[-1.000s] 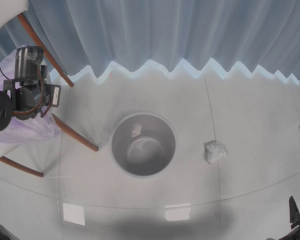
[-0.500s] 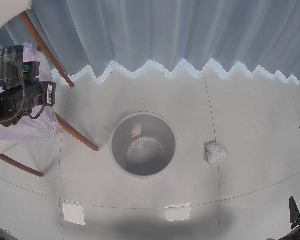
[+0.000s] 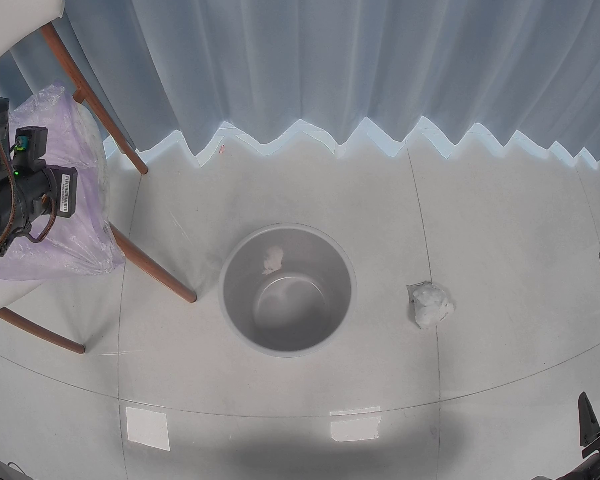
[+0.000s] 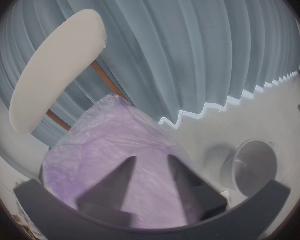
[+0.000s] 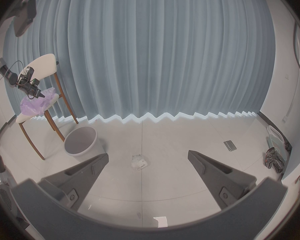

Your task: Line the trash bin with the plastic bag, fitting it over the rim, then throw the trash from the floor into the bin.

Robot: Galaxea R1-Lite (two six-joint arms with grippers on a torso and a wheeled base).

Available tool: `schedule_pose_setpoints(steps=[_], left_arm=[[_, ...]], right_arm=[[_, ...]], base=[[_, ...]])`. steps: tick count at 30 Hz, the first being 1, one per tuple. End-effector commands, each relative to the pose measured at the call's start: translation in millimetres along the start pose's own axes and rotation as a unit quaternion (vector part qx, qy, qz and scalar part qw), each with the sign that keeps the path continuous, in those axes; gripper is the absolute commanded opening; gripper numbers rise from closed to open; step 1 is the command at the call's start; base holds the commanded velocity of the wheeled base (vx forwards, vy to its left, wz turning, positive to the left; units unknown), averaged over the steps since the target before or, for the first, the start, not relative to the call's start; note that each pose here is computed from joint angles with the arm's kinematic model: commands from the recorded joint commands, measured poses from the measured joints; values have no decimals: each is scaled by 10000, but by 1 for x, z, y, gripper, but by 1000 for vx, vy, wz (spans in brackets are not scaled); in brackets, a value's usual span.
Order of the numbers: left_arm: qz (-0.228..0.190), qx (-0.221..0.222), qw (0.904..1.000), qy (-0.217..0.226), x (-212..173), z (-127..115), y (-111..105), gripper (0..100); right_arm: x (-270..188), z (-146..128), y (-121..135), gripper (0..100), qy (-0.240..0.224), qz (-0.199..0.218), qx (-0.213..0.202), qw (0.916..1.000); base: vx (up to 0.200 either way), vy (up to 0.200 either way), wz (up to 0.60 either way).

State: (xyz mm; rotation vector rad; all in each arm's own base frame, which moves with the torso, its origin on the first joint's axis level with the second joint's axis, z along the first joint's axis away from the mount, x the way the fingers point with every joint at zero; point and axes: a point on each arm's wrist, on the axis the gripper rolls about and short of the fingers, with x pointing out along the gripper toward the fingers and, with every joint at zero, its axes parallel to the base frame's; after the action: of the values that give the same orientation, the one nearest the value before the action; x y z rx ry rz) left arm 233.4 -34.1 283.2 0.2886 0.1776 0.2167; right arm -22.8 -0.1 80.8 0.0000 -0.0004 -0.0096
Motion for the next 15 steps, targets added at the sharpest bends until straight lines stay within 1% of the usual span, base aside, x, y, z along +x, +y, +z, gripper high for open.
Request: schedule_pose_setpoints(steps=[1,2,4,5,6,10,11,13,15], left_arm=[[383,311,9988,43,14,1,9,100],[518,384,9979,74,23,1,8,100],[769,452,9960,-53,37,10,7,100],[788,460,9958,-60,39,11,7,100],[900,521,9945,-121,55,15,3,100],[964,827,9919,-81,76,16,1,100],[958,826,9919,-105,79,18,1,100],[980,806,9919,-83,100,19,-4,100],[1065,778,9912,-114,111,20,-2,100]], right_arm=[[0,-5,0,100,-6,2,0,10000],[0,-5,0,100,-6,2,0,10000],[0,-5,0,100,2,2,0,10000],[0,-5,0,100,2,2,0,10000],[0,-5,0,100,2,2,0,10000],[0,-5,0,100,2,2,0,10000],[0,-5,0,100,2,2,0,10000],[0,-5,0,100,2,2,0,10000],[0,-5,0,100,2,2,0,10000]], base=[[0,0,0],[0,0,0],[0,0,0],[0,0,0],[0,0,0],[0,0,0],[0,0,0],[0,0,0],[0,0,0]])
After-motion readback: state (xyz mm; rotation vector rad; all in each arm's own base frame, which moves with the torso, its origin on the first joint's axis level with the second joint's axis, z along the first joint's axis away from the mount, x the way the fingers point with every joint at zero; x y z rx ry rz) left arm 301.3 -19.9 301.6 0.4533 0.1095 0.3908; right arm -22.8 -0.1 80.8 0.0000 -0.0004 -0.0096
